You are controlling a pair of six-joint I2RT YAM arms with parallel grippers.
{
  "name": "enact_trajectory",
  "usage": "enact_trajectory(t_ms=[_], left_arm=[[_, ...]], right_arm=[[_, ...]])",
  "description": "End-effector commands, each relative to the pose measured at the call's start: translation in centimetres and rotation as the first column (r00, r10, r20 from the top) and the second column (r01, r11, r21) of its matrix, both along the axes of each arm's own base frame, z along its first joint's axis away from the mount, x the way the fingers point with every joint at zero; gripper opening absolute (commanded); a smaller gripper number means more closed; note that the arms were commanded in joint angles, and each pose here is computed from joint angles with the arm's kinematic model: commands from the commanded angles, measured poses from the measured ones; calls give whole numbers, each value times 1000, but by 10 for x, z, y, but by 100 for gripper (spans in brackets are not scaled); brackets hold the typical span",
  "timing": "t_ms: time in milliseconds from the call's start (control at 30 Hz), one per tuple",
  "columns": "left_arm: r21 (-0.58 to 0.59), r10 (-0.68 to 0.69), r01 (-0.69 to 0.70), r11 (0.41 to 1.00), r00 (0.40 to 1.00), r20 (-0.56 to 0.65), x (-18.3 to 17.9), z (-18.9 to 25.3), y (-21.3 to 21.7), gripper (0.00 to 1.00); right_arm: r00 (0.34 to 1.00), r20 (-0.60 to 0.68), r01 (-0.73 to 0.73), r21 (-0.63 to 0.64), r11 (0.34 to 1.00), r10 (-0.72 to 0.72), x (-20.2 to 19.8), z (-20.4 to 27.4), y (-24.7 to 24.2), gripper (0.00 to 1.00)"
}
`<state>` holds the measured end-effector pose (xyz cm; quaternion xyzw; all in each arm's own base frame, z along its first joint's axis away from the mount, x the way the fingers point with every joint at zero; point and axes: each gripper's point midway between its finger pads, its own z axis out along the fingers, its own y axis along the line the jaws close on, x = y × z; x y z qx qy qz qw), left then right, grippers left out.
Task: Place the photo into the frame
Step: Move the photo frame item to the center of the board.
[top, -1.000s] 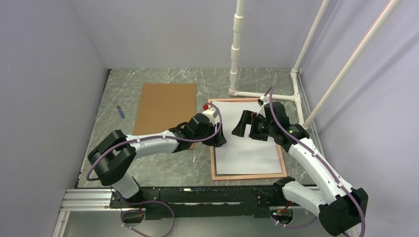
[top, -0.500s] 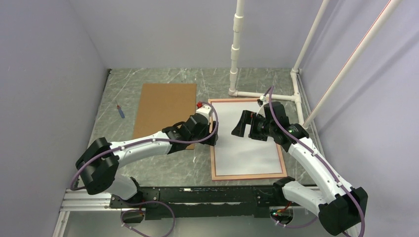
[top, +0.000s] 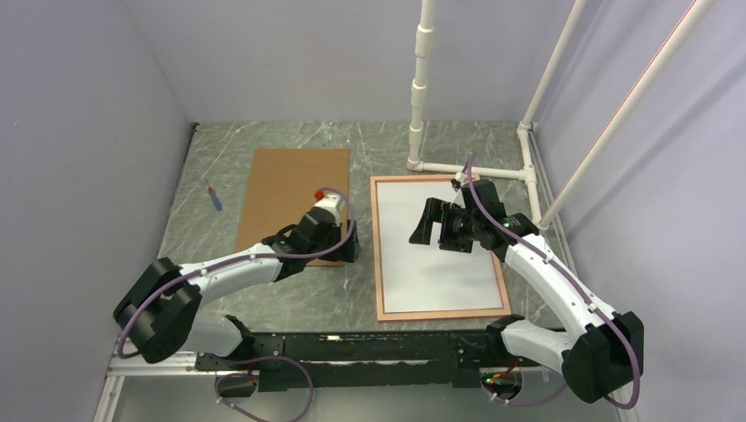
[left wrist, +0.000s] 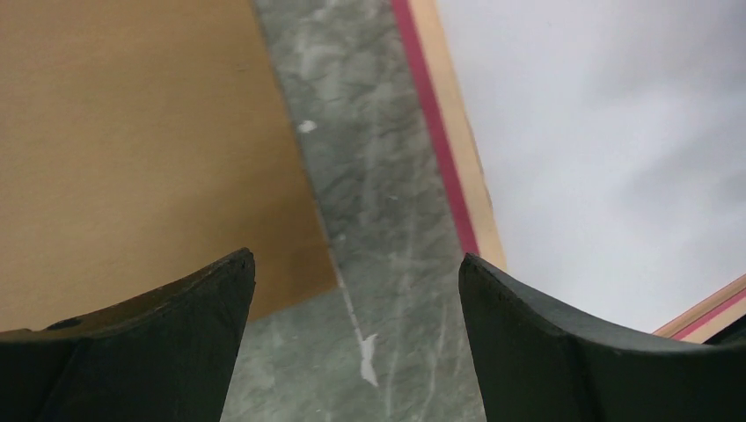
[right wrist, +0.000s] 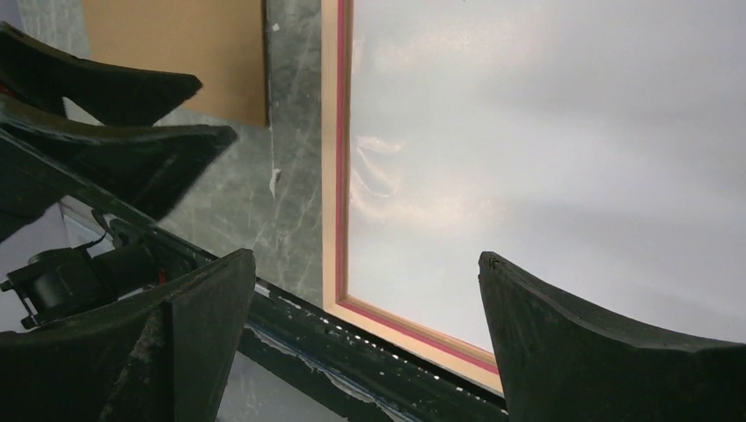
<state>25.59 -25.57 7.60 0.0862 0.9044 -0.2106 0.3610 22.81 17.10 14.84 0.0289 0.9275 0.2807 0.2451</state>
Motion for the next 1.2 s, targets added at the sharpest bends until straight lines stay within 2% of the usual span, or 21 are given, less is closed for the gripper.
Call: enact_trajectory(t_ms=[0,100,233,400,533,633,767,833,1000,1167], left_arm=[[-223,47,-36,974,998,45,12,30,12,89],[-258,116,-104,960,993,29,19,26,43,89],[-243,213,-200,949,977,29,25,24,88,90],[-190,396,-383,904,917,36,31,28,158,92],[-84,584,-580,810,811,39,26,36,227,93],[5,727,-728,686,685,48,17,38,274,93],[97,807,-807,582,588,47,11,32,303,93],[139,830,-824,549,557,25,10,26,314,93],[177,840,-822,542,531,-106,16,-3,324,93],[146,796,-797,586,532,-288,22,-35,318,91]], right_arm=[[999,42,-13,29,999,12,13,11,8,99],[999,31,-17,42,999,16,18,9,12,99],[999,10,-32,72,997,31,26,5,23,100],[997,2,-74,118,990,74,38,6,48,99],[993,-8,-115,127,985,117,48,5,75,99],[987,-6,-159,126,979,161,53,4,102,99],[976,-8,-215,107,971,217,61,0,141,99],[970,-20,-239,93,967,242,61,-9,160,99],[960,-57,-271,73,960,276,64,-32,194,100],[955,-131,-259,65,964,266,70,-66,207,99]])
